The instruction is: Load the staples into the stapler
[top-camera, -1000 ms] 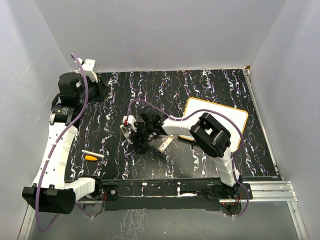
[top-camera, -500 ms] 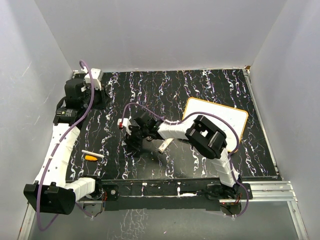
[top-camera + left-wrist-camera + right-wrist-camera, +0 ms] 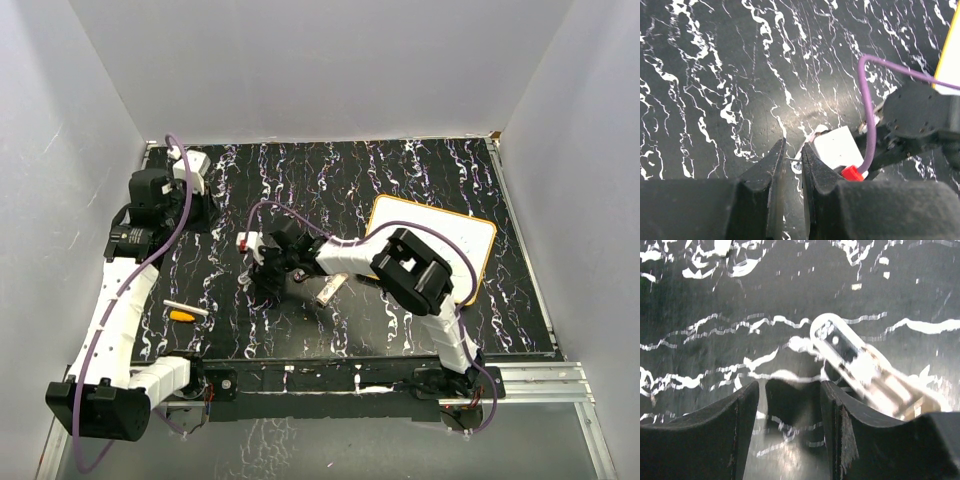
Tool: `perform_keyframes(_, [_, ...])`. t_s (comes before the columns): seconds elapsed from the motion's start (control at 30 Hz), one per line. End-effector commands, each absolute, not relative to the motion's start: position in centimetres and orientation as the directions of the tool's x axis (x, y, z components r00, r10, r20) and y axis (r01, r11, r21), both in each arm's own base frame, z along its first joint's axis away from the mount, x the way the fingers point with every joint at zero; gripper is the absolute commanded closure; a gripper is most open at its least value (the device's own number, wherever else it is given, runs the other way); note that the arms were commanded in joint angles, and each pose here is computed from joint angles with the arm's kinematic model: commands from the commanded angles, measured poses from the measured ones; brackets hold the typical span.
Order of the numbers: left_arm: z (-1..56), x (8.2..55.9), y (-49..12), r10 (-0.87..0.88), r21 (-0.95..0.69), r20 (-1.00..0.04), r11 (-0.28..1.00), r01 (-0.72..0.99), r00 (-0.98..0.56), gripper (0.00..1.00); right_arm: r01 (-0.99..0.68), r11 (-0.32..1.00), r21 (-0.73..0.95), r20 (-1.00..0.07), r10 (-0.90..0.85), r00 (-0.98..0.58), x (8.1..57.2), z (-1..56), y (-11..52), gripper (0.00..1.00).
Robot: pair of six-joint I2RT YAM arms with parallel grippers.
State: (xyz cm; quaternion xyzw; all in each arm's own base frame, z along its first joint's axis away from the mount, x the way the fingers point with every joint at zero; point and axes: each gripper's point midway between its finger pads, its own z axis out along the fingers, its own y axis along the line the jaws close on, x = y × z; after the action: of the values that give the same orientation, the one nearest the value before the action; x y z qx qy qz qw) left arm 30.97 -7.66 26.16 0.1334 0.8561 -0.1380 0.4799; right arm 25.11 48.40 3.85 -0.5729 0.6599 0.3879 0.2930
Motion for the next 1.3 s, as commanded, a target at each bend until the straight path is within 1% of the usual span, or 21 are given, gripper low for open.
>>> perform_keyframes(0.0, [24.7, 28.9, -8.9, 0.221, -0.096, -0.824, 0.853, 0.513, -0.521, 1.0, -0.995, -0.028, 0.098, -0.892, -0.446, -0.075, 25.4, 10.1, 46.7, 0.46])
perform_keyframes(0.13, [22.3, 27.9, -8.9, 0.33, -0.074, -0.771, 0.803, 0.592, -0.545, 1.0, -0.996, -0.062, 0.071, -0.894, -0.447, -0.035, 25.3, 13.3, 43.8, 0.46])
perform_keyframes(0.27, [19.5, 27.4, -9.0, 0.35, -0.11, -0.718, 0.796, 0.595, -0.601, 1.0, -0.995, -0.07, 0.076, -0.89, -0.455, -0.036, 25.4, 16.1, 40.3, 0.45])
perform_keyframes(0.37, [17.6, 27.4, -9.1, 0.378, -0.108, -0.688, 0.791, 0.602, -0.619, 1.0, -0.998, -0.048, 0.043, -0.9, -0.435, -0.018, 26.0, 19.2, 37.8, 0.45])
perform_keyframes(0.57, [14.7, 27.2, -9.8, 0.49, -0.049, -0.637, 0.745, 0.665, -0.595, 1.0, -0.999, 0.043, 0.014, -0.874, -0.485, -0.033, 27.5, 22.1, 31.7, 0.43])
perform_keyframes(0.63, [13.8, 27.2, -10.1, 0.519, -0.023, -0.614, 0.741, 0.671, -0.595, 1.0, -0.997, 0.075, 0.01, -0.864, -0.501, -0.046, 27.7, 22.5, 30.2, 0.43])
perform_keyframes(0.83, [10.6, 26.4, -11.3, 0.564, -0.024, -0.564, 0.719, 0.695, -0.603, 1.0, -0.989, 0.146, 0.004, -0.863, -0.499, -0.077, 28.2, 22.1, 27.6, 0.43])
perform_keyframes(1.27, [7.6, 26.6, -12.5, 0.608, -0.021, -0.531, 0.687, 0.726, -0.59, 1.0, -0.984, 0.17, 0.052, -0.872, -0.473, -0.128, 28.4, 21.1, 26.7, 0.42])
